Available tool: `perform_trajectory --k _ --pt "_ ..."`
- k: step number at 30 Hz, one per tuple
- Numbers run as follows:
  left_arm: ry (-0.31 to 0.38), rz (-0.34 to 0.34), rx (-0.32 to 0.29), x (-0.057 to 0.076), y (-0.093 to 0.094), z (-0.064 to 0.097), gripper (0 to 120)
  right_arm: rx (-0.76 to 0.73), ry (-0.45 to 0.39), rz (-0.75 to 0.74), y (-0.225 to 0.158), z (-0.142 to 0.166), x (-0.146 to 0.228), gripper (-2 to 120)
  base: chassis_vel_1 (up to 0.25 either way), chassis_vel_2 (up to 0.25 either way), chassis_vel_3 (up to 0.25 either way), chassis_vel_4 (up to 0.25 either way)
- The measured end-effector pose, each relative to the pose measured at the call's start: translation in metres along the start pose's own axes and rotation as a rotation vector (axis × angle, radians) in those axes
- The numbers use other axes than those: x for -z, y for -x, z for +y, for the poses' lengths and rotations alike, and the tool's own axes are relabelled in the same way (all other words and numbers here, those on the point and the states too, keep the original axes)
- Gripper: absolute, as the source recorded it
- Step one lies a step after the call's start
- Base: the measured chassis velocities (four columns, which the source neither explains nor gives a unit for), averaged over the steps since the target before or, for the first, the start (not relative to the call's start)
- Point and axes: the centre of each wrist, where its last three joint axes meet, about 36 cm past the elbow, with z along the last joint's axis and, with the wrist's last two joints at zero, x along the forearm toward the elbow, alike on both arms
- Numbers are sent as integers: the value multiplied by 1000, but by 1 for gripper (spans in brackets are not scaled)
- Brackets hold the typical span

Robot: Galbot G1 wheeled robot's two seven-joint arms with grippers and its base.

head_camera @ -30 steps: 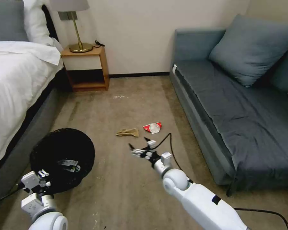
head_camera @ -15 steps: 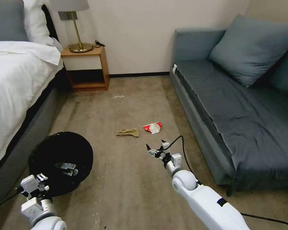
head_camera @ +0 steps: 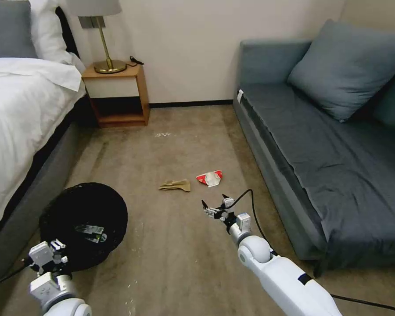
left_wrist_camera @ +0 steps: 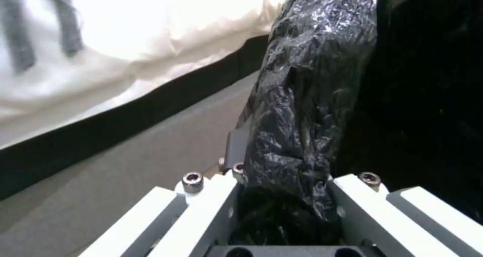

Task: Pick up the trash bin, then pick up the garbage on the floor and place it into the trash bin.

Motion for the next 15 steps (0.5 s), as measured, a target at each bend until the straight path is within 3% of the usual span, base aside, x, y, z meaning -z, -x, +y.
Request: perform_trajectory --k 15 --pt "13 1 9 -10 5 0 4 7 -12 2 5 -4 -2 100 -79 73 69 -78"
